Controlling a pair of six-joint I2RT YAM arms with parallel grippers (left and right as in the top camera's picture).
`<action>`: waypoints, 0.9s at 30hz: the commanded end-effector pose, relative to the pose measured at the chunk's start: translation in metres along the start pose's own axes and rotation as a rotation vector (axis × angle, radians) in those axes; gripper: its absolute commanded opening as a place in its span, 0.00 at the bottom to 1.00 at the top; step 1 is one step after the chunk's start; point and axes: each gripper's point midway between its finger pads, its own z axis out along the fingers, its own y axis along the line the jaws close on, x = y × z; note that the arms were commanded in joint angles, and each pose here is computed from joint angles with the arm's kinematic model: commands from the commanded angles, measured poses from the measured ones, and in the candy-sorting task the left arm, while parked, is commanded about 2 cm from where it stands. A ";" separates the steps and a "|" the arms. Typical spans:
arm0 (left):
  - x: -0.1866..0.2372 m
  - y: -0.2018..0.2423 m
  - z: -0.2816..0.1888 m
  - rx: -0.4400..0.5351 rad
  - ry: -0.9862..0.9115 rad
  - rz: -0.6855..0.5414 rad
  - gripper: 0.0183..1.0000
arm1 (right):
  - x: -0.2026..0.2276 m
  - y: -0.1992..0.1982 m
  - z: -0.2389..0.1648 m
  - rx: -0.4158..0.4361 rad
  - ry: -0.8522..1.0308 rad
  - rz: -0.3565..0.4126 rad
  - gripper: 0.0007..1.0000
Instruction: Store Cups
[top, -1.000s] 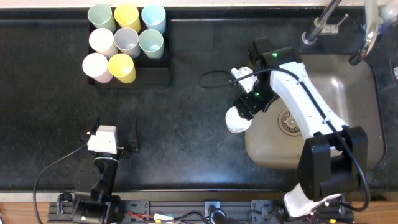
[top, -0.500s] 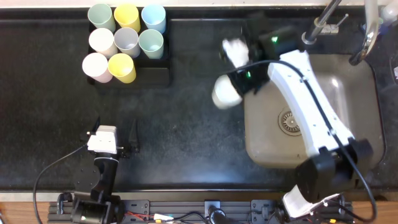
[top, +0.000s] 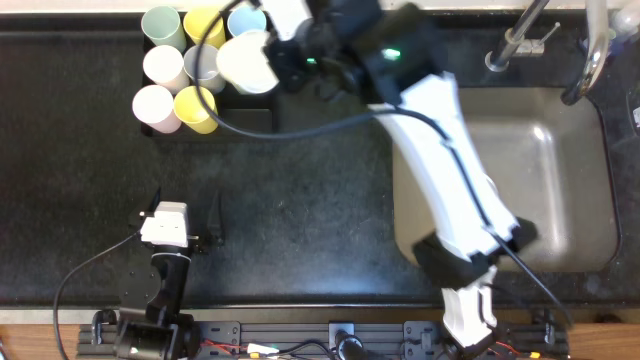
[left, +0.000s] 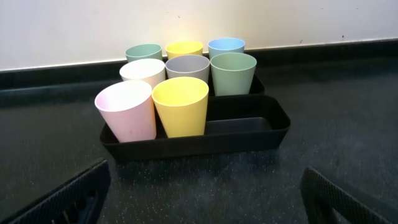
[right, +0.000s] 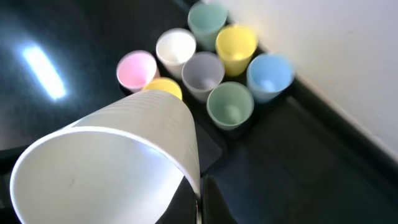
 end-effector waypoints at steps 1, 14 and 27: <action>-0.001 0.000 -0.001 0.003 -0.004 0.022 1.00 | 0.014 -0.008 0.055 0.038 0.081 0.015 0.04; -0.001 0.000 -0.001 0.003 -0.004 0.022 1.00 | 0.049 -0.021 0.119 0.102 0.220 -0.068 0.04; -0.001 0.000 -0.001 0.003 -0.004 0.022 1.00 | 0.088 -0.015 0.166 0.070 0.347 -0.098 0.04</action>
